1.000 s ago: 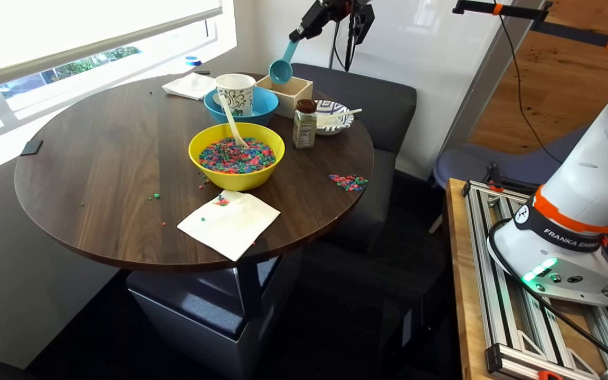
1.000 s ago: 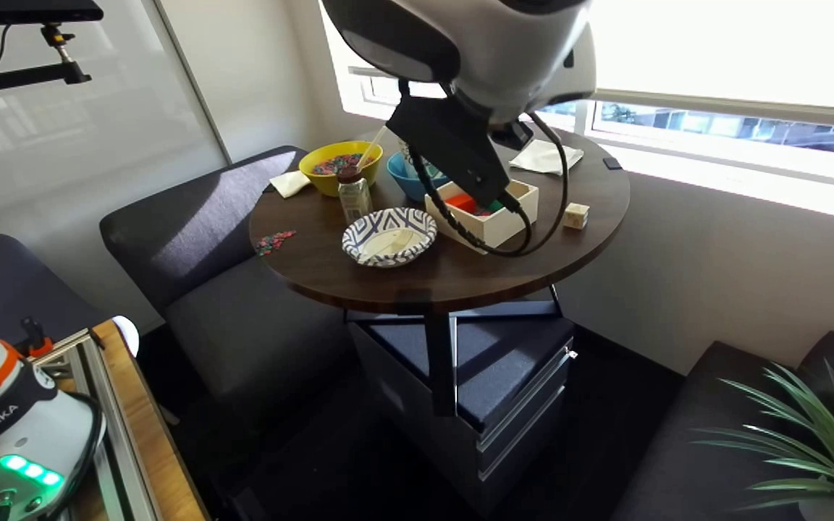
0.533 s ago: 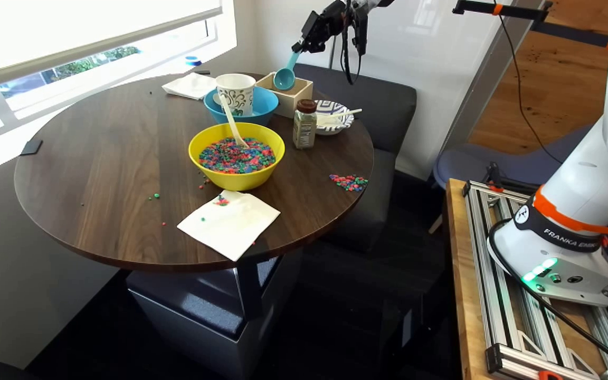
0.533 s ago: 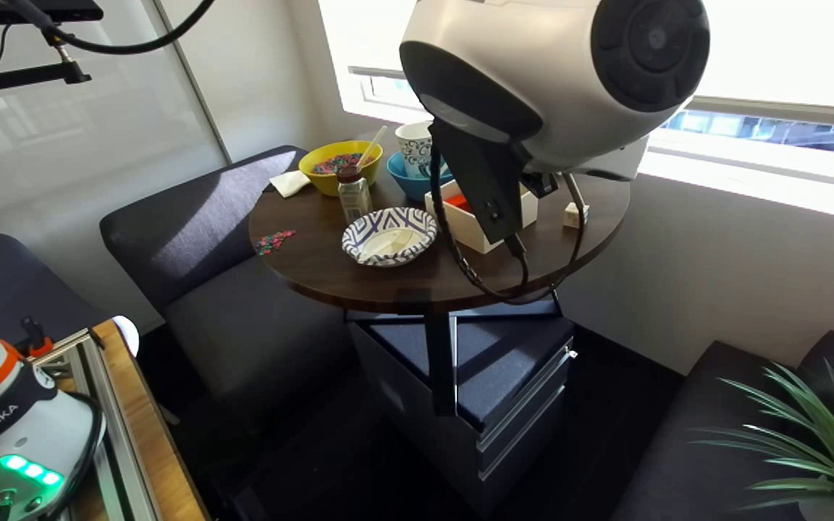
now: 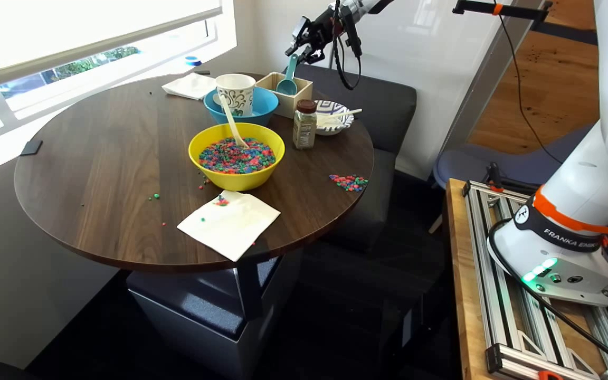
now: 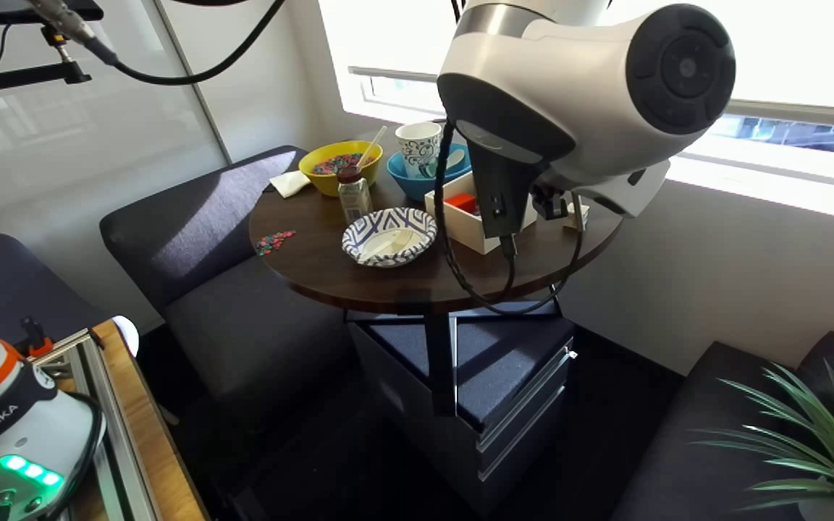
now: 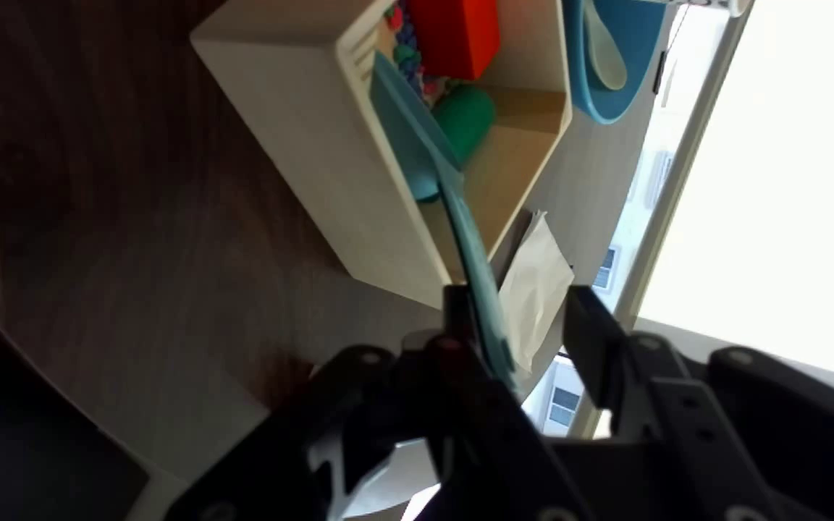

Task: Use the blue spoon to get cereal from the yellow bowl, then pour the cereal in the white cup

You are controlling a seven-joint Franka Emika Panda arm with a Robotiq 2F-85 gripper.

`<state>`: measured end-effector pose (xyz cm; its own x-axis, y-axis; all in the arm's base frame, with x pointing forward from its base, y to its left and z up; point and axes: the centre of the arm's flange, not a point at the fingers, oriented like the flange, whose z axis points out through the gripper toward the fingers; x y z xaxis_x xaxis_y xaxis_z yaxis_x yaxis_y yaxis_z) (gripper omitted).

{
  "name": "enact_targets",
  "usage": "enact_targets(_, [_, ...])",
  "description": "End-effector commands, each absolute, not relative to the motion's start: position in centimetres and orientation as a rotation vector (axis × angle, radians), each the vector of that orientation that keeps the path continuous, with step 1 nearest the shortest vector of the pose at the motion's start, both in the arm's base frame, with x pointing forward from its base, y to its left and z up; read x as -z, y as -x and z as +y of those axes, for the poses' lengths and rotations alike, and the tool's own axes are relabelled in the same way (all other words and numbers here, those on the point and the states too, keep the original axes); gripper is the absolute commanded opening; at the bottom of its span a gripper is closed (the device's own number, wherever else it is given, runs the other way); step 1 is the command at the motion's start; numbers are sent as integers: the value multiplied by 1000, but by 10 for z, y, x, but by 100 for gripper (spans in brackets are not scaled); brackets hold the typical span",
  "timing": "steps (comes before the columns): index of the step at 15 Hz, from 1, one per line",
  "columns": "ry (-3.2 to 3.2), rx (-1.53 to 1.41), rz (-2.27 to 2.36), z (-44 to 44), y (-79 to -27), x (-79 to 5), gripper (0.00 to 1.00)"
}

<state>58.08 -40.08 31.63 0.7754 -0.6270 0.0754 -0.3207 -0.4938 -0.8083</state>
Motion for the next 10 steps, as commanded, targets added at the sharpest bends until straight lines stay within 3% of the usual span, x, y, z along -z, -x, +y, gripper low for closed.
enact_targets(1, [2251, 477, 726, -411, -588, -330, 70])
enact_targets(5, [2435, 684, 647, -402, -582, -393, 99])
enact_targets(8, [2527, 825, 485, -361, -567, -454, 100])
enact_targets(10, [2471, 796, 543, -391, -594, -443, 100])
